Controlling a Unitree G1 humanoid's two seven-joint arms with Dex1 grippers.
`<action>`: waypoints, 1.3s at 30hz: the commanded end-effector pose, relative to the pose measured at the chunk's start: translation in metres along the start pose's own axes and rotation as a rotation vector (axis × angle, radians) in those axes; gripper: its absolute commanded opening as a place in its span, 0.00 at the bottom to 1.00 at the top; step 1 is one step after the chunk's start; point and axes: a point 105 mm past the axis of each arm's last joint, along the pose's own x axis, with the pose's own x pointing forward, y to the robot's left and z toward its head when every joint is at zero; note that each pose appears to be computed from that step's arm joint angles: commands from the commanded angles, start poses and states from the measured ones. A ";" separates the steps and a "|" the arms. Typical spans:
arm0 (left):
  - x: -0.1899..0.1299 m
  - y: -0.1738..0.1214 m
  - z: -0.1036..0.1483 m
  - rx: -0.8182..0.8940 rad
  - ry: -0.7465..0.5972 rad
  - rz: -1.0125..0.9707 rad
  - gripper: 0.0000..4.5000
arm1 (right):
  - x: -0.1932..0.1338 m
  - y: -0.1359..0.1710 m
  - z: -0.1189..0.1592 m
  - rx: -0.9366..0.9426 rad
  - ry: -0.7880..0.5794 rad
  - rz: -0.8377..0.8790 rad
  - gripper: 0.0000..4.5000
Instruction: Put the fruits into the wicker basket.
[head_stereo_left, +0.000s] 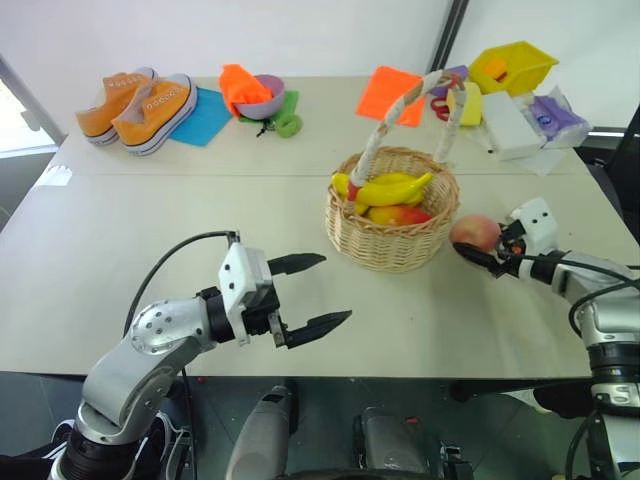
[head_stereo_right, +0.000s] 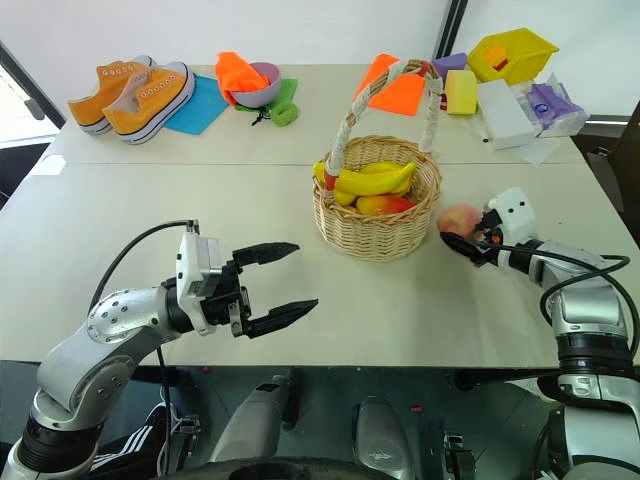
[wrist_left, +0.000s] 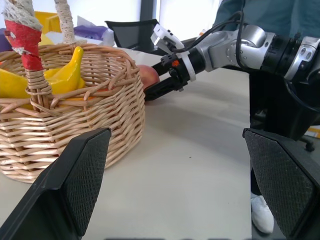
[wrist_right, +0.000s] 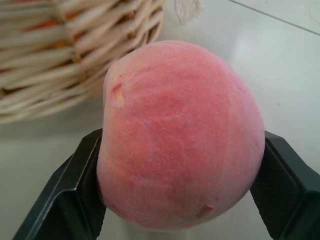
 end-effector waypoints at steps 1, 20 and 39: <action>0.003 -0.004 0.007 0.029 -0.024 -0.019 1.00 | -0.010 -0.005 0.027 0.005 -0.107 -0.028 0.72; -0.004 0.017 0.008 0.060 -0.050 0.079 1.00 | -0.035 0.081 0.135 -0.153 -0.443 0.315 0.72; -0.012 0.032 0.005 0.100 -0.050 0.210 1.00 | -0.001 0.092 0.136 -0.168 -0.471 0.291 0.99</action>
